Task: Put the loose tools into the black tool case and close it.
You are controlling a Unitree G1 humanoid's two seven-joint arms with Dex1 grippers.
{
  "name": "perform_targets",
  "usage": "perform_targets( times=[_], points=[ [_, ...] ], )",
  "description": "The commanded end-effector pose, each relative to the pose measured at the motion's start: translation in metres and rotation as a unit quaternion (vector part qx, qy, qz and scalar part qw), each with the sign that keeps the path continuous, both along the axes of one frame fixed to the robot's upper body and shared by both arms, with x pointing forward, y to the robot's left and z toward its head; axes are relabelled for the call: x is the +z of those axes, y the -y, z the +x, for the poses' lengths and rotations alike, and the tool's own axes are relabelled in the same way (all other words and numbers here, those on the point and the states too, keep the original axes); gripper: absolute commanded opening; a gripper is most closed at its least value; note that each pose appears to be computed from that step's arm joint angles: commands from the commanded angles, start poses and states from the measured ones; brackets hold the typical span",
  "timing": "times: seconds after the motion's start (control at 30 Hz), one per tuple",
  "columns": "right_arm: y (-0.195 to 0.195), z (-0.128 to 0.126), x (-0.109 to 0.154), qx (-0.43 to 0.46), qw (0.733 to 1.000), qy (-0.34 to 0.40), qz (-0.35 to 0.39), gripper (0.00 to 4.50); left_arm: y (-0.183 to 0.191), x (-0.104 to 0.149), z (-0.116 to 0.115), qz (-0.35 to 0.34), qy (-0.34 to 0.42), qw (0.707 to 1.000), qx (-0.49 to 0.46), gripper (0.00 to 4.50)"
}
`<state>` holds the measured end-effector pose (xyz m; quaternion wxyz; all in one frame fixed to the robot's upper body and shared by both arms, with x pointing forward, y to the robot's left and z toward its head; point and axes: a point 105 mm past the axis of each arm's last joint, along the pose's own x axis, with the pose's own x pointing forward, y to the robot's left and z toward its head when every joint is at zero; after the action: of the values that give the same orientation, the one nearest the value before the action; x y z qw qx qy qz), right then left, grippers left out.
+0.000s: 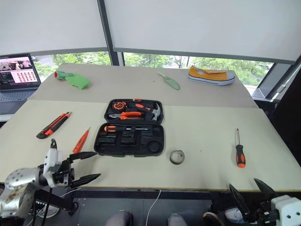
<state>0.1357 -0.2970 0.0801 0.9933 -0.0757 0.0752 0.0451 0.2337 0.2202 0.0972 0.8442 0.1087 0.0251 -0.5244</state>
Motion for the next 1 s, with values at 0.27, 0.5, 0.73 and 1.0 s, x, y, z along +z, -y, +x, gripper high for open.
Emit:
perform_targets(
  times=[0.27,0.5,0.73,1.0],
  points=[
    [0.018,0.059,0.041,0.009,1.000,-0.001,0.000,4.50,0.037,0.036,0.002,-0.051,0.066,0.996,-0.036,4.45],
    [0.024,0.114,0.036,0.013,0.991,-0.129,0.020,4.50,0.055,0.037,-0.002,-0.062,0.058,0.995,-0.054,4.45],
    [0.042,0.139,0.015,-0.043,0.976,-0.214,0.003,4.50,0.057,0.038,-0.003,-0.058,0.063,0.995,-0.051,4.45],
    [0.045,0.145,0.005,-0.050,0.975,-0.215,0.013,2.42,0.053,0.041,-0.001,-0.059,0.073,0.995,-0.035,4.50]
  ],
)
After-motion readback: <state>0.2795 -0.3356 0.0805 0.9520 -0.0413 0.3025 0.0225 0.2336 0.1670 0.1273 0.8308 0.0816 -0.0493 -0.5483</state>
